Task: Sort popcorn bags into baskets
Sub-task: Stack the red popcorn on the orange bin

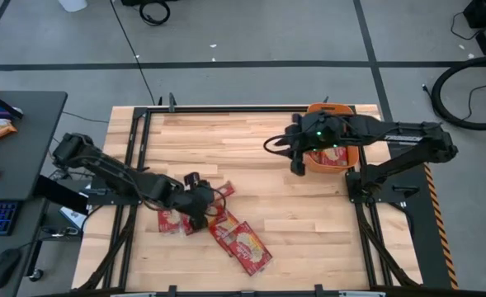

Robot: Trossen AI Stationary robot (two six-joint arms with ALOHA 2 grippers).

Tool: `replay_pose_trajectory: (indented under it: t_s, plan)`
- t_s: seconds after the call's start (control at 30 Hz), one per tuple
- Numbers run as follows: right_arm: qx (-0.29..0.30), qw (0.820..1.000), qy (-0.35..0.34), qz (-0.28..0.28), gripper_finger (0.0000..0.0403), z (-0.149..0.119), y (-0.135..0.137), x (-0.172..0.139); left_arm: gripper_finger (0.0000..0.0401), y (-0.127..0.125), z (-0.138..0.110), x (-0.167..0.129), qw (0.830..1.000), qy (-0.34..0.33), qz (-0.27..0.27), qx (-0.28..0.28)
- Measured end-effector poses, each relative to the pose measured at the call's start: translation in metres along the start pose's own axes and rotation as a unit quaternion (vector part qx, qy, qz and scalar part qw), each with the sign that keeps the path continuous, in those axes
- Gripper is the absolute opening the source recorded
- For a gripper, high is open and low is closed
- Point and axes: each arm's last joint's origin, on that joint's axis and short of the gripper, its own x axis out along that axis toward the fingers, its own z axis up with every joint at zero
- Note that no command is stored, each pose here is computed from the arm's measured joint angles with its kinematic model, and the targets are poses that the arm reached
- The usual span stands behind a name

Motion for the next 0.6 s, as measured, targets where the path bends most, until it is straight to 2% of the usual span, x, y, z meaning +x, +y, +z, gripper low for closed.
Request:
replay_pose_trajectory:
  t_s: [0.27, 0.37, 0.53, 0.6]
  plan:
    - [-0.009, 0.993, -0.034, 0.111, 0.0167, 0.011, 0.008, 0.033, 0.0004, 0.013, 0.042, -0.028, 0.989, -0.135, -0.046, -0.033]
    - [-0.008, 0.991, -0.022, 0.130, 0.0187, 0.011, 0.009, 0.038, 0.0004, 0.020, 0.055, -0.035, 0.981, -0.181, -0.054, -0.051]
    - [-0.022, 0.988, -0.044, 0.144, 0.0212, 0.027, 0.010, 0.030, 0.0005, 0.031, 0.072, -0.042, 0.966, -0.239, -0.076, -0.068]
    - [-0.037, 0.988, -0.056, 0.142, 0.0217, 0.034, 0.010, 0.025, 0.0005, 0.035, 0.081, -0.046, 0.954, -0.276, -0.094, -0.070]
